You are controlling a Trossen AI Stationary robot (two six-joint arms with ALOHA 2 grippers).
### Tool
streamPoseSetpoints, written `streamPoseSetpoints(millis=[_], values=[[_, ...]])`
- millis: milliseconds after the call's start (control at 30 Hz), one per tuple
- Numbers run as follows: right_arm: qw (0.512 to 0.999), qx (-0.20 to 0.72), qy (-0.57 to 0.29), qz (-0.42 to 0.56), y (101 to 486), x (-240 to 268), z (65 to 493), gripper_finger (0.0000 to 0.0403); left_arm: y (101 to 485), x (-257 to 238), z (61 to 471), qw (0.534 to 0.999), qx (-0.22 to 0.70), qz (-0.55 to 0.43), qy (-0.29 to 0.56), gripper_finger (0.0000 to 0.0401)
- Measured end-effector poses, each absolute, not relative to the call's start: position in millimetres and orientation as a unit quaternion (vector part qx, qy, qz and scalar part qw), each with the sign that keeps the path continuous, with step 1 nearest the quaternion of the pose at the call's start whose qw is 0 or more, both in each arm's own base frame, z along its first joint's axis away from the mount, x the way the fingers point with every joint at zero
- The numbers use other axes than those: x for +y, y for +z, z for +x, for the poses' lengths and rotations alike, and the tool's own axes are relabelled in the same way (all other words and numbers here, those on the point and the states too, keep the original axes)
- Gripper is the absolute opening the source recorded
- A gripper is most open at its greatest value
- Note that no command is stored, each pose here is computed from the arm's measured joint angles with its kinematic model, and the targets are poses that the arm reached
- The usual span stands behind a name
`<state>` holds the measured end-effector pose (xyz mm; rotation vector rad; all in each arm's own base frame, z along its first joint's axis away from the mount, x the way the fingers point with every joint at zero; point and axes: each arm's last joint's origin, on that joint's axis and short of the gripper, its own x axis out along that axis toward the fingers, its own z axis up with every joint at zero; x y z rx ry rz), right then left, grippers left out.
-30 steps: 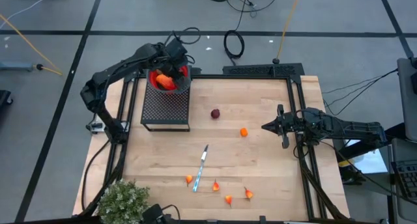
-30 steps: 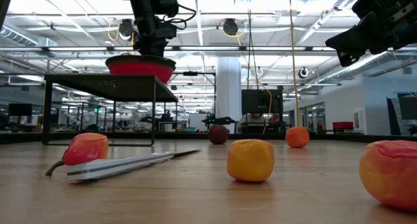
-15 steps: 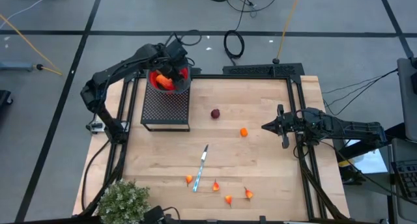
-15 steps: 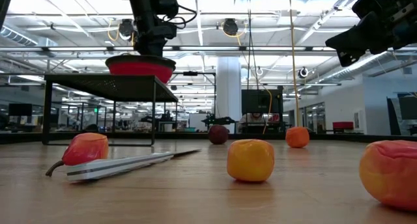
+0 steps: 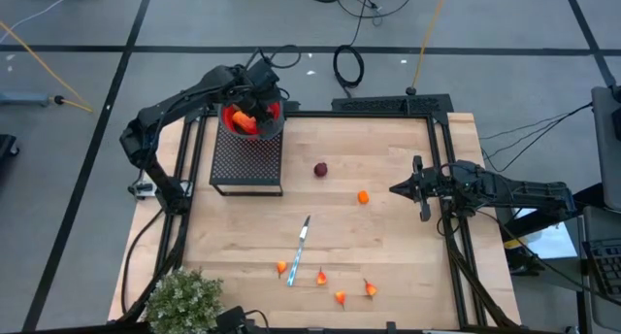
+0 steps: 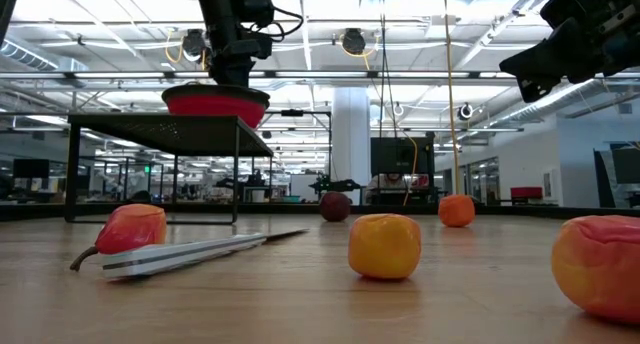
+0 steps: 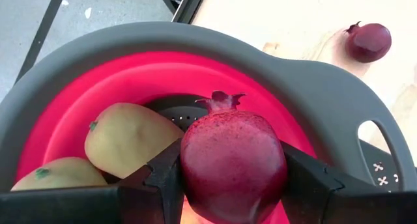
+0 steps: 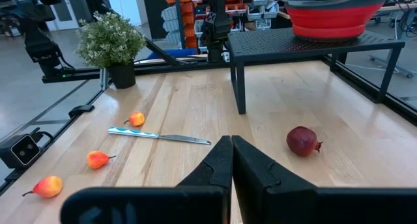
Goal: Pick & Place Fruit
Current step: Put the red pomegranate into the red strainer bowl on the shelf
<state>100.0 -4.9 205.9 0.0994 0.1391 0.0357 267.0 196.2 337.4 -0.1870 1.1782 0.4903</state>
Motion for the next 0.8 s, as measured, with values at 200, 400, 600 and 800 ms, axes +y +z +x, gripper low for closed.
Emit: streamPoseSetpoints(millis=[200,400,600,800], values=[[0.996,0.070,0.018,0.050,205.9,-4.9,100.0,0.0000,337.4,196.2,267.0,0.800,0.550,-0.083,0.226,0.0200],[0.996,0.070,0.018,0.050,205.9,-4.9,100.0,0.0000,337.4,196.2,267.1,0.800,0.550,-0.083,0.226,0.0245],[0.996,0.070,0.018,0.050,205.9,-4.9,100.0,0.0000,338.5,196.7,266.0,0.795,0.558,-0.058,0.231,0.0273],[0.996,0.069,0.018,0.050,205.9,-4.9,100.0,0.0000,372.7,191.4,252.2,0.795,0.519,-0.036,0.312,0.0268]])
